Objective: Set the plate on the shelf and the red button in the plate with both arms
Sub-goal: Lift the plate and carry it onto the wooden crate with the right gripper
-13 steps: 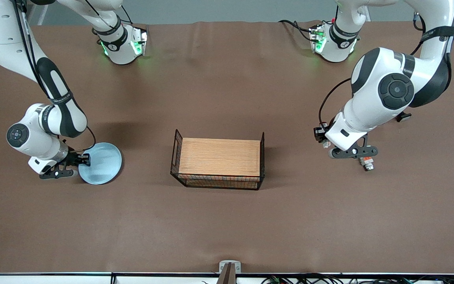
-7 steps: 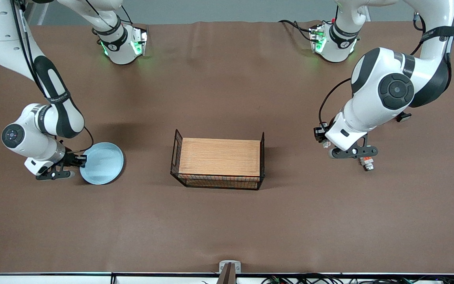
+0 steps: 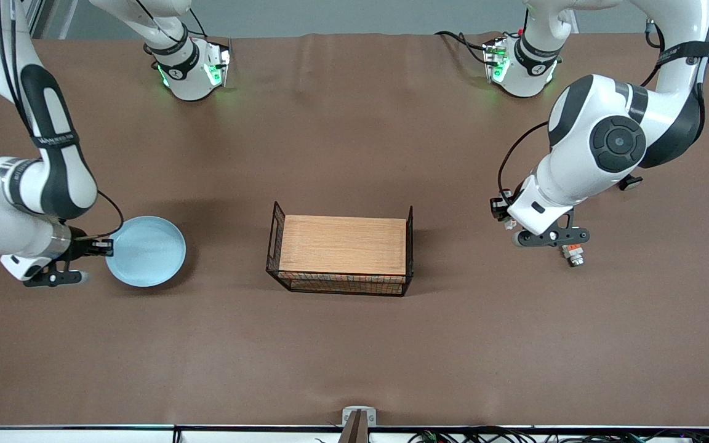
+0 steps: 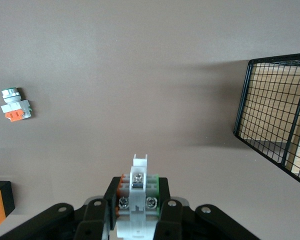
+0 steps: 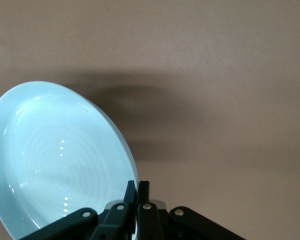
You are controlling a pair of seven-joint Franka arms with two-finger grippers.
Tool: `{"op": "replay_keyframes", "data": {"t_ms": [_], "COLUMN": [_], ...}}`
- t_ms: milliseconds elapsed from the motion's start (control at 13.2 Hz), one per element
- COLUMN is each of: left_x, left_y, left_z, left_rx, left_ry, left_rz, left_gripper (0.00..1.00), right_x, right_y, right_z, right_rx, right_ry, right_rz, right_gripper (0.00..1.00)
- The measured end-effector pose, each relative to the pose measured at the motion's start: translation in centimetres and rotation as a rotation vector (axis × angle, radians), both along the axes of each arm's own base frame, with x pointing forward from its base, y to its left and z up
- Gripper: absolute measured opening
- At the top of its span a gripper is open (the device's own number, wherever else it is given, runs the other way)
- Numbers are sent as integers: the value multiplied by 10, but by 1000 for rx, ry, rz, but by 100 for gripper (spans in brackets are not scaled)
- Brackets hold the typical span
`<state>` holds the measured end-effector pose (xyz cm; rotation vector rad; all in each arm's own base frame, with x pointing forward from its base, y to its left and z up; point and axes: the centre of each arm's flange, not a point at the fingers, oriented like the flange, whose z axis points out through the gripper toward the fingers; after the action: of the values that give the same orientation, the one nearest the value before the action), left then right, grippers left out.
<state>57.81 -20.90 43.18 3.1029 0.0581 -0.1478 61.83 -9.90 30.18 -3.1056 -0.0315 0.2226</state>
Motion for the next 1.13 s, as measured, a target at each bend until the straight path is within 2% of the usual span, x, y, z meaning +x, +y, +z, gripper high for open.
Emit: {"op": "replay_keyframes", "data": {"t_ms": [302, 604, 830, 1132], "left_x": [0, 1, 1, 1], "left_y": [1, 1, 1, 2], "left_z": [-2, -6, -6, -6], "left_rx": [5, 6, 7, 7], "left_ry": [3, 9, 9, 9], "left_rz": [-1, -2, -1, -1], "left_gripper": [33, 33, 33, 33], "right_x": [-16, -47, -67, -95], "right_y": [23, 86, 144, 247], "right_z": [90, 178, 223, 257], "right_rx": [3, 12, -5, -49], "right_ry": [94, 163, 160, 136], "right_rz": [-250, -630, -862, -1105], "right_gripper": [4, 4, 4, 4]}}
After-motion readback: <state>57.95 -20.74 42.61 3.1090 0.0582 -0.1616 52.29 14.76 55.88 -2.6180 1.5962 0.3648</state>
